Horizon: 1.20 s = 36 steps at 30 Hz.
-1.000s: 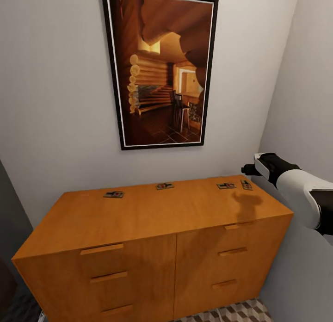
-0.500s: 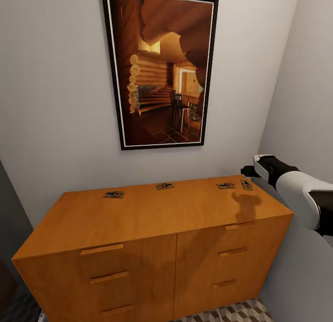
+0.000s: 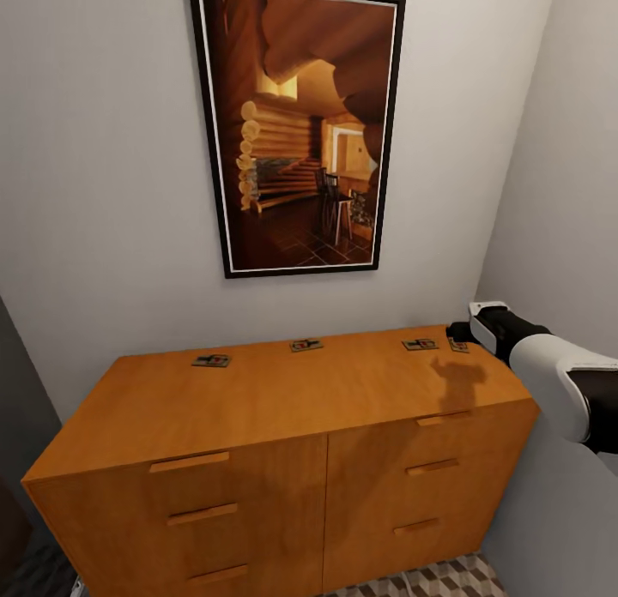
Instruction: Take the four mousetraps from the cabinet in the bathroom and place them on the bathroom floor. Make sure all four end up on the same floor surface, and ensure that at least two of them are either under or directly next to the same bathroom sink.
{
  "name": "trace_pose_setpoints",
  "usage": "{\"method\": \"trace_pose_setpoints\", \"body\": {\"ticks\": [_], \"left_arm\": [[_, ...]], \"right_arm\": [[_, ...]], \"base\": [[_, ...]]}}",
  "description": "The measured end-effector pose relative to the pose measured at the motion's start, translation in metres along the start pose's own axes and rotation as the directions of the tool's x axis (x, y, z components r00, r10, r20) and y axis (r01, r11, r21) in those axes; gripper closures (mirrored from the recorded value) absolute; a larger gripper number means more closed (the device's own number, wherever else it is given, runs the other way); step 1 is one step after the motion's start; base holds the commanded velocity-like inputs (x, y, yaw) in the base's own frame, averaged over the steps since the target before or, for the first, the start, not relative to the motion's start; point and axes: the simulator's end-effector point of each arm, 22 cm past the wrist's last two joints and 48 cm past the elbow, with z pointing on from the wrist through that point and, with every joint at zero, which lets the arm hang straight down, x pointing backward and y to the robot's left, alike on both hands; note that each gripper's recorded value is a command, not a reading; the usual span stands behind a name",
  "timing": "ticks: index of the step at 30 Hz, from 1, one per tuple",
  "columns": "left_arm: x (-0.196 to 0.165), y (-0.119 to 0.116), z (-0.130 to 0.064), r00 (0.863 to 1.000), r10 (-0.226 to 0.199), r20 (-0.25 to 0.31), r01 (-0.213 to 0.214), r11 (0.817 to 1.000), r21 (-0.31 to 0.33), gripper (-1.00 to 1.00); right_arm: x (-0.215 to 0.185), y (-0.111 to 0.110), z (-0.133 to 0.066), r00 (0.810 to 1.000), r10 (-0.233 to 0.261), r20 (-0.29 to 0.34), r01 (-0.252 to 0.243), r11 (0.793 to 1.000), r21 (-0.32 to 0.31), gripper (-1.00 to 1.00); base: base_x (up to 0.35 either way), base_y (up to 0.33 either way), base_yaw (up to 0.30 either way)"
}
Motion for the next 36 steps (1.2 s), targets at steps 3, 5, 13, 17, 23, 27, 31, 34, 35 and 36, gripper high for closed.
{"method": "trace_pose_setpoints", "body": {"ticks": [3,5,13,17,23,27,31,34,35,36], "left_arm": [[0.0,0.0,0.0,1.0,0.0,0.0,0.0,1.0,0.0,-1.0],[0.0,0.0,0.0,1.0,0.0,0.0,0.0,1.0,0.0,-1.0],[0.0,0.0,0.0,1.0,0.0,0.0,0.0,1.0,0.0,-1.0],[0.0,0.0,0.0,1.0,0.0,0.0,0.0,1.0,0.0,-1.0],[0.0,0.0,0.0,1.0,0.0,-0.001,0.0,1.0,0.0,-1.0],[0.0,0.0,0.0,1.0,0.0,-0.001,0.0,1.0,0.0,-1.0],[0.0,0.0,0.0,1.0,0.0,-0.001,0.0,1.0,0.0,-1.0],[0.0,0.0,0.0,1.0,0.0,-0.001,0.0,1.0,0.0,-1.0],[0.0,0.0,0.0,1.0,0.0,-0.001,0.0,1.0,0.0,-1.0],[0.0,0.0,0.0,1.0,0.0,-0.001,0.0,1.0,0.0,-1.0]], "right_arm": [[0.004,0.0,0.001,1.0,-0.002,-0.002,0.002,1.0,0.0,-1.0],[0.007,0.001,0.003,1.0,-0.003,-0.006,0.003,1.0,0.0,-1.0],[0.015,0.001,0.005,1.0,-0.007,-0.014,0.007,1.0,0.0,-1.0],[0.015,0.001,0.005,1.0,-0.007,-0.014,0.007,1.0,0.0,-1.0],[0.016,0.001,0.005,1.0,-0.007,-0.014,0.007,1.0,0.001,-1.0],[0.015,0.001,0.005,1.0,-0.007,-0.01,0.007,1.0,0.001,-1.0],[0.012,0.002,0.005,1.0,-0.006,0.001,0.006,1.0,-0.001,-1.0],[0.011,0.002,0.005,1.0,-0.005,0.006,0.005,1.0,-0.001,-1.0],[0.011,0.002,0.005,1.0,-0.005,0.008,0.005,1.0,-0.006,-1.0],[0.011,0.008,0.005,1.0,-0.004,0.009,0.004,0.999,-0.037,-1.0]], "base": [[0.0,0.0,0.0],[0.0,0.0,0.0],[0.0,0.0,0.0],[0.0,0.0,0.0],[0.0,0.0,0.0],[0.0,0.0,0.0],[0.0,0.0,0.0],[0.0,0.0,0.0],[0.0,0.0,0.0],[0.0,0.0,0.0]]}}
